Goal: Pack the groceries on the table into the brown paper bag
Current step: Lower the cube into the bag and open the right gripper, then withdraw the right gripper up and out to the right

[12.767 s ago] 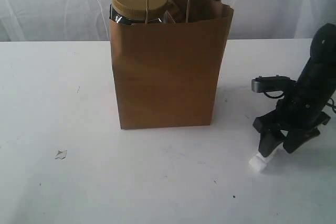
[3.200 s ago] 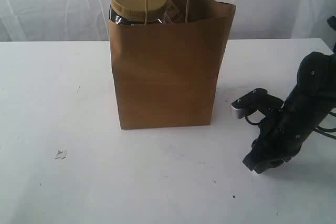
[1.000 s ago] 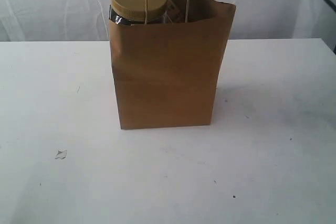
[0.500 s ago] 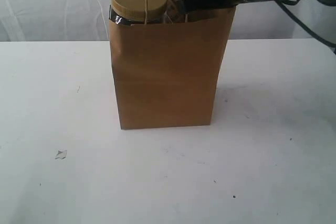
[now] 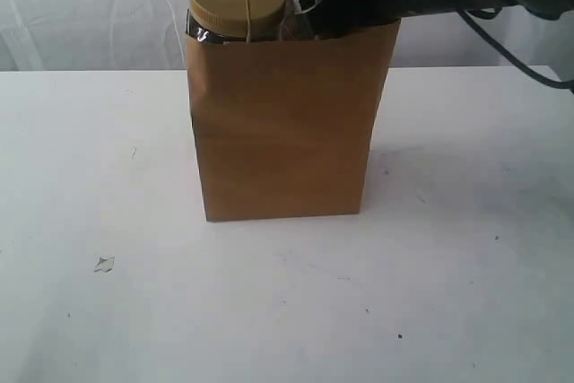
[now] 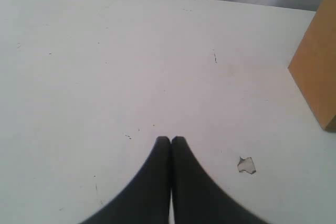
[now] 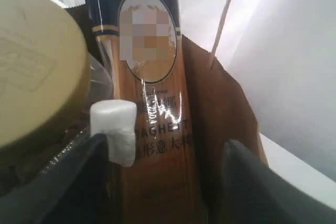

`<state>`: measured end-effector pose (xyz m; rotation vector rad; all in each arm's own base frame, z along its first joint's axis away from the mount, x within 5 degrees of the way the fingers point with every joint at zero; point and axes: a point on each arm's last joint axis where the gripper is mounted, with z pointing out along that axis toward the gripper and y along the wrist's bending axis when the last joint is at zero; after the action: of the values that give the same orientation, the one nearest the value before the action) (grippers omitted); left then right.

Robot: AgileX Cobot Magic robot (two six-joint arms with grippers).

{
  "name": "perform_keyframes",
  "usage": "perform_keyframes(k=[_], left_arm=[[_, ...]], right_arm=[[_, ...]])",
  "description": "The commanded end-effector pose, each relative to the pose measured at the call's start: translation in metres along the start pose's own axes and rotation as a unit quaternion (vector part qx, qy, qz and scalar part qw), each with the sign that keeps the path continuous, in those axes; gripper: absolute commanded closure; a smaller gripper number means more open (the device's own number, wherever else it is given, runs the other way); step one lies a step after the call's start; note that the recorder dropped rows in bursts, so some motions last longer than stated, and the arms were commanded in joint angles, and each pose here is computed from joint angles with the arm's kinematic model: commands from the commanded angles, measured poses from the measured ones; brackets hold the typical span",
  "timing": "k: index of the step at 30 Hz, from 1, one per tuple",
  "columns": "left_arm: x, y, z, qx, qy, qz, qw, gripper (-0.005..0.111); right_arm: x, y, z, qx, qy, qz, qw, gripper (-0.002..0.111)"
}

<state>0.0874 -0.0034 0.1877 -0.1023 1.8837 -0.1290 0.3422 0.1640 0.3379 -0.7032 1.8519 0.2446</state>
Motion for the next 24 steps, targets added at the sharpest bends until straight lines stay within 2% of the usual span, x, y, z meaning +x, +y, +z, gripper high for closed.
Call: perform_keyframes(k=[1,4,6,7,11,12,16,19,24], left_arm=[[0.001,0.000,-0.001,0.002,-0.001,0.004,1.000,0.107],[0.001,0.000,-0.001,0.002,-0.001,0.004,1.000,0.107],[0.001,0.000,-0.001,0.002,-0.001,0.004,1.000,0.107],[0.001,0.000,-0.001,0.002,-0.001,0.004,1.000,0.107],[0.001,0.000,-0.001,0.002,-0.001,0.004,1.000,0.107],[0.001,0.000,-0.001,0.002,-0.001,0.004,1.000,0.107],[0.001,0.000,-0.001,0.002,-0.001,0.004,1.000,0.107],[0.001,0.000,-0.001,0.002,-0.001,0.004,1.000,0.107],[0.001,0.000,-0.001,0.002,-0.001,0.004,1.000,0.107]], right_arm=[[-0.001,0.000,0.000,-0.001,-0.001,0.002,1.000,0.045],[0.000,0.003,-0.002,-0.017,0.011,0.009,1.000,0.045],[0.005,0.008,-0.002,-0.041,0.038,0.061,0.997,0.045],[0.005,0.009,-0.003,-0.046,0.043,0.064,0.996,0.045],[-0.016,0.000,-0.006,-0.025,0.003,0.065,0.998,0.048],[-0.024,-0.002,-0.012,-0.037,0.013,0.052,0.998,0.051],[-0.025,-0.007,-0.023,-0.044,0.072,-0.006,0.996,0.052],[-0.018,-0.015,-0.027,-0.003,0.119,-0.026,0.993,0.052],[-0.028,-0.023,-0.041,0.043,0.101,-0.053,0.993,0.055]])
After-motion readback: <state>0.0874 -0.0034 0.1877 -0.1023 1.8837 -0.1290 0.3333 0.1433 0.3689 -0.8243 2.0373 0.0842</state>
